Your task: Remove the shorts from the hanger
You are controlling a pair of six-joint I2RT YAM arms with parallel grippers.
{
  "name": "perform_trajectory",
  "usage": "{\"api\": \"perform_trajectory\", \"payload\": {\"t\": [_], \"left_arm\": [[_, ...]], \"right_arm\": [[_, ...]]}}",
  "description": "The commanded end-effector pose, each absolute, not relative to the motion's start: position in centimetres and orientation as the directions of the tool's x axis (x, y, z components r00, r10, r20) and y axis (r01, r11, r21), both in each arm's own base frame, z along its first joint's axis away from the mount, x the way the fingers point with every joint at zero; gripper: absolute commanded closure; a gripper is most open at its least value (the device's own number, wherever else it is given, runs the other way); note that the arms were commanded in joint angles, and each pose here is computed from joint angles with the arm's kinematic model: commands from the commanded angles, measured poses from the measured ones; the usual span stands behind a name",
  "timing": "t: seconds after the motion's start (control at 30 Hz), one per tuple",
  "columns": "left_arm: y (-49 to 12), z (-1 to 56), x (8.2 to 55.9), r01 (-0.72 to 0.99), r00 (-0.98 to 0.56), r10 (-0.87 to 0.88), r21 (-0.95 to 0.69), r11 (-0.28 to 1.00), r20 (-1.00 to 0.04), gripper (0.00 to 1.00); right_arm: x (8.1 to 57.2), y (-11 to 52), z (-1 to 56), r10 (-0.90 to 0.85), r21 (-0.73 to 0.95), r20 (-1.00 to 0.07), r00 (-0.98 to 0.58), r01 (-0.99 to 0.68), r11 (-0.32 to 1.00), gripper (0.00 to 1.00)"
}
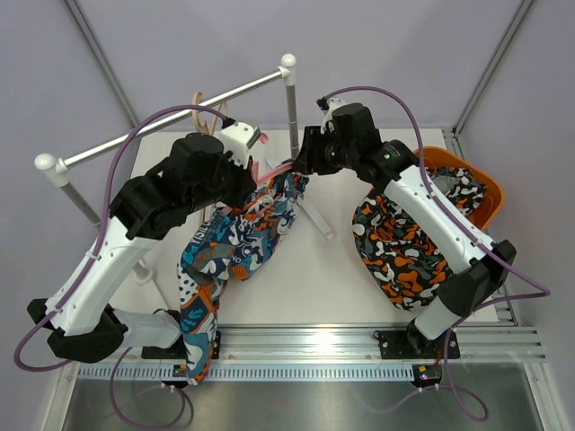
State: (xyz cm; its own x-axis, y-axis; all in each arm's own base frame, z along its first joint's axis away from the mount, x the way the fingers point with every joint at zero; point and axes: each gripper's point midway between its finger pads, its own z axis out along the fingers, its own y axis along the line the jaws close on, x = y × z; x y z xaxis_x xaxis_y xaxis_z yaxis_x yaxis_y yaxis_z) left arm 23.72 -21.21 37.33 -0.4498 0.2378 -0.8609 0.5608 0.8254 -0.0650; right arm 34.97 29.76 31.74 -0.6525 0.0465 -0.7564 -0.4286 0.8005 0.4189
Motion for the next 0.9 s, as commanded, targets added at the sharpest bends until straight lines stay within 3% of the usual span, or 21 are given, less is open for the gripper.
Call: {"api": "perform_trajectory", "payload": {"t": [0.0,0.2,0.4,0.5,0.53,0.67,0.87], "left_arm": [[-21.8,42.0,24.0,0.591,-0.333,0.157,-0.076,0.803,-0.93,1.0],[-22.1,42.3,23.0,0.631,-0.33,0.162,-0.089,0.771,-0.93,1.0],[-22.8,41.8,22.5,0.673,-0.335,0.198,-0.087,0.735,-0.921,1.0],[-23.3,42.2,22.0,0.702,-0.325,0.194,-0.099,0.706,-0.926,1.0],[-23.3,42.5,21.8,0.709,-0.319,0.189,-0.101,0.698,-0.929,1.0],[-22.8,43.1,21.3,0.712,-0.305,0.187,-0.094,0.696,-0.934,1.0],[-21.6,45.0,20.0,0.722,-0.241,0.14,-0.081,0.687,-0.96,1.0]], "right_arm": [[35.0,29.6,31.3,0.042,0.41,-0.757,-0.652,-0.425,0.807,0.5],[35.7,29.5,31.1,0.035,0.388,-0.761,-0.648,-0.411,0.825,0.63],[35.9,30.1,32.0,0.038,0.403,-0.765,-0.643,-0.431,0.808,0.64],[36.2,30.1,32.3,0.029,0.391,-0.767,-0.641,-0.431,0.813,0.71],[36.3,30.2,32.1,0.02,0.383,-0.767,-0.641,-0.433,0.816,0.73],[37.3,28.9,32.9,0.02,0.329,-0.791,-0.612,-0.397,0.857,1.0],[40.7,24.8,34.4,0.083,0.327,-0.794,-0.602,-0.307,0.894,1.0]]}}
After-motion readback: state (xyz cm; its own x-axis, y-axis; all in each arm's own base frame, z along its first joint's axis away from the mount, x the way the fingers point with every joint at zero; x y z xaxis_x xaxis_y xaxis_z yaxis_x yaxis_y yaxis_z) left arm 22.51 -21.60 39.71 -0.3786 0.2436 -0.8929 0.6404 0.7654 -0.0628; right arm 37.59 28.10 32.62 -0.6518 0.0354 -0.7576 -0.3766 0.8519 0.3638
